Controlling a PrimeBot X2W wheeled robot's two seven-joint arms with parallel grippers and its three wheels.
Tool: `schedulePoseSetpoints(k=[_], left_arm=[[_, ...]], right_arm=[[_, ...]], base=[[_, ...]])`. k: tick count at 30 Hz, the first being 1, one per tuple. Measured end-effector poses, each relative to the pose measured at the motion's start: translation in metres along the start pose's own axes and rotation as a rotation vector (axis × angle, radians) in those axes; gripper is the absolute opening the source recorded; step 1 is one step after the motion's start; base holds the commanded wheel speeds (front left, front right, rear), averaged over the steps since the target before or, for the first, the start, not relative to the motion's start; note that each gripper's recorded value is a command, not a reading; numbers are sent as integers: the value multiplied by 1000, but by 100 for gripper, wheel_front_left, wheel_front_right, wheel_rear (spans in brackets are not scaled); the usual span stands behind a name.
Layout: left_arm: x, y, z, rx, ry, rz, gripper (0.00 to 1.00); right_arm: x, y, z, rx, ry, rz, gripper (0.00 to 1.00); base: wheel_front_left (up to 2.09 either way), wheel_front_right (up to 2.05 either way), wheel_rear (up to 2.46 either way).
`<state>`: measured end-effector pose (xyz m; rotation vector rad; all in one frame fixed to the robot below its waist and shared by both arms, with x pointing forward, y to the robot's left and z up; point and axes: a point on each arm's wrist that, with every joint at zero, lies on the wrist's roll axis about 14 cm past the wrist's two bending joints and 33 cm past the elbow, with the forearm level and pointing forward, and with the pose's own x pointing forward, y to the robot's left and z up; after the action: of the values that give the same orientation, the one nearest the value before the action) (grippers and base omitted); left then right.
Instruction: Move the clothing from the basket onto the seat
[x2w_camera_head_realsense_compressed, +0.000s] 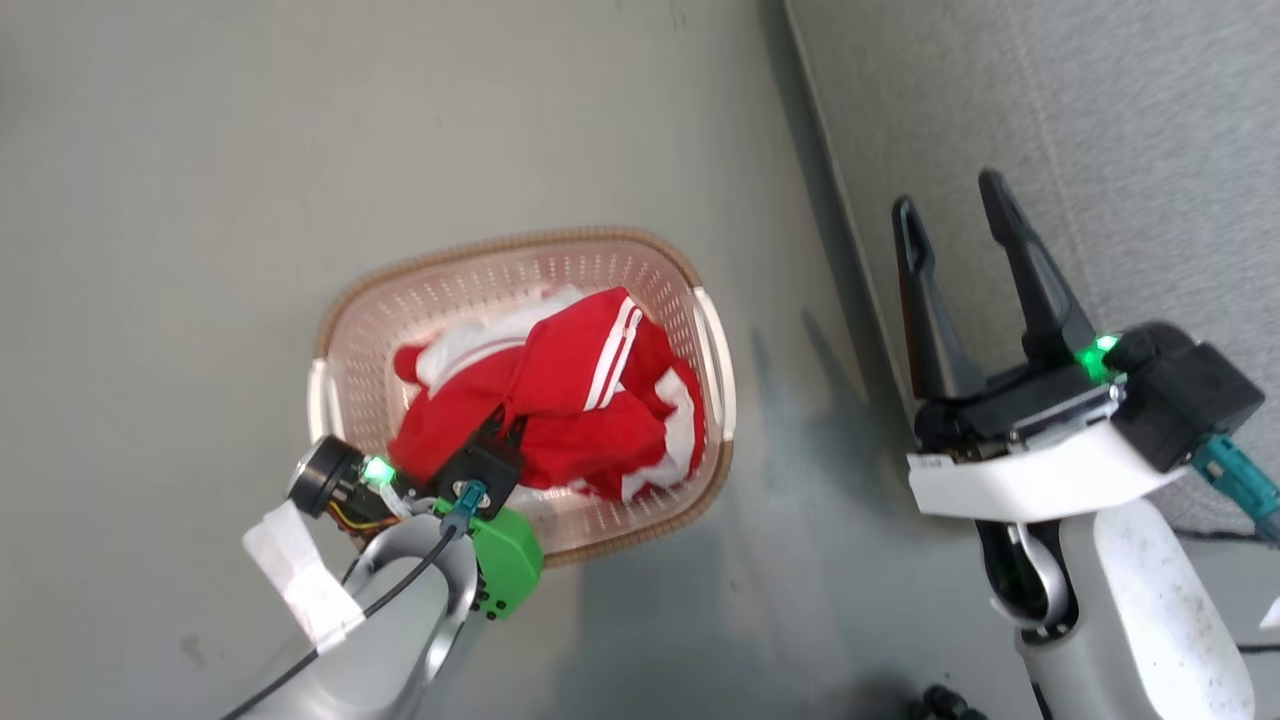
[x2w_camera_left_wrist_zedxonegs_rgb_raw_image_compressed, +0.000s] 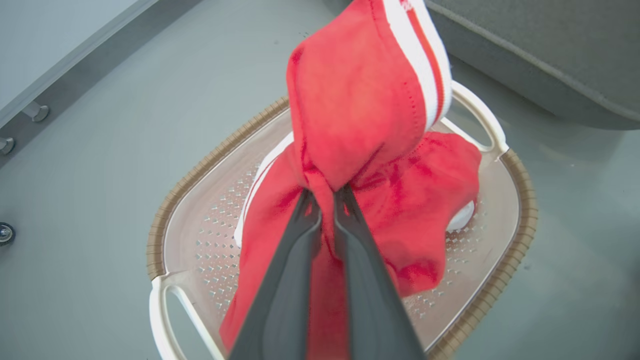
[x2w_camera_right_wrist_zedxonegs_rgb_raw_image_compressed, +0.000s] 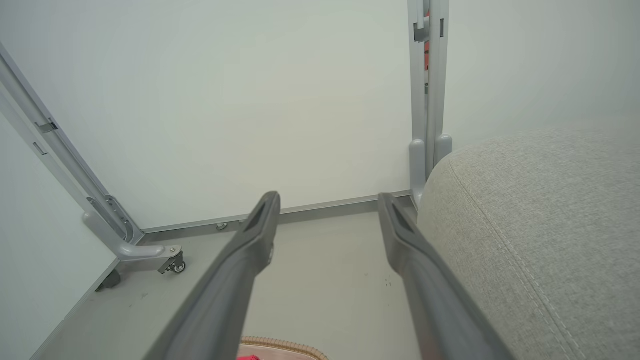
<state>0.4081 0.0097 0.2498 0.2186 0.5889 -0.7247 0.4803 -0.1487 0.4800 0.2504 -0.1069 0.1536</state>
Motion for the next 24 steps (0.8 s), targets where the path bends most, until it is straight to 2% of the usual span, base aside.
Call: schedulePoseSetpoints(k=[10,24], left_arm=[[-74,5,77,-65,-239,169,0],[-174,10,196,-5,-665,306,0]], right_arm=[[-60,20,38,-2,-20,-4,100],[-109,57,76,-21,-103,72,100]], base=[[0,0,0],[0,0,0]])
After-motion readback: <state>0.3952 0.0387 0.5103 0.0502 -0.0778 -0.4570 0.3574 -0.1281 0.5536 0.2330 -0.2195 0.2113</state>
